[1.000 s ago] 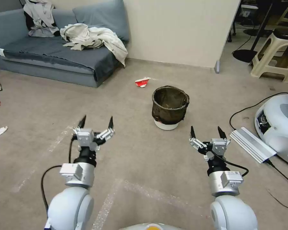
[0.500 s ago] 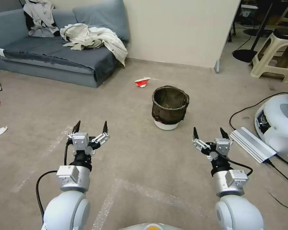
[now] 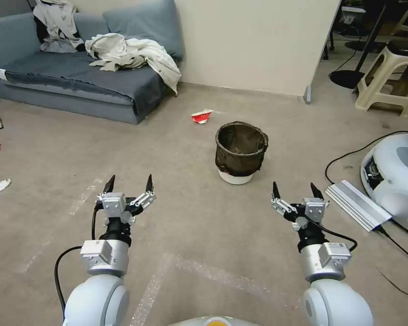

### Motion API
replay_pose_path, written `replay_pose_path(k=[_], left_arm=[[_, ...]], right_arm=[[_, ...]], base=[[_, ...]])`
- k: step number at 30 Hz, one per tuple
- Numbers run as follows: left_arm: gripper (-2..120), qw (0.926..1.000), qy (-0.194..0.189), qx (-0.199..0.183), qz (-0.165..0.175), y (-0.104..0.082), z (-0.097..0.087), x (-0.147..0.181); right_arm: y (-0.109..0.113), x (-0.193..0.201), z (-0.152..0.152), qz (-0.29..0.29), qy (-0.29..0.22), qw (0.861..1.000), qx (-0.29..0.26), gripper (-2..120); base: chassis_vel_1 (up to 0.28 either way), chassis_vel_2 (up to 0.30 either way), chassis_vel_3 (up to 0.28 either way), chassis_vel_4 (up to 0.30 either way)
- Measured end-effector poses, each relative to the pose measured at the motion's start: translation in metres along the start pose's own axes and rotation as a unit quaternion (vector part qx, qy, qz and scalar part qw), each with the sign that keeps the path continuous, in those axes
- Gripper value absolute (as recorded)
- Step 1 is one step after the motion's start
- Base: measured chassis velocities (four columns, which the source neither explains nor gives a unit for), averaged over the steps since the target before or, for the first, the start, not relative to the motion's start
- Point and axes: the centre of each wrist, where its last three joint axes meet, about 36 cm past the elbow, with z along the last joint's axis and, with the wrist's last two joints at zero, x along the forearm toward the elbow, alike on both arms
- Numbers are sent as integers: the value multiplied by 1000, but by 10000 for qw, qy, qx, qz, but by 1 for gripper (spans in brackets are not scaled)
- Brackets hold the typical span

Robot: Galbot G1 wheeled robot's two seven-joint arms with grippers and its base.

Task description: Pick up the trash can from the floor.

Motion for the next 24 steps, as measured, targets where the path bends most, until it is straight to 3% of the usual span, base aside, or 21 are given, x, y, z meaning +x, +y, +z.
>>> replay_pose_path(k=[24], left_arm=[[100, 9999, -67, -125, 48, 1, 0, 0]], right_arm=[[3, 1, -1, -23, -38, 10000, 30, 100]], base=[[0, 0, 0, 0]])
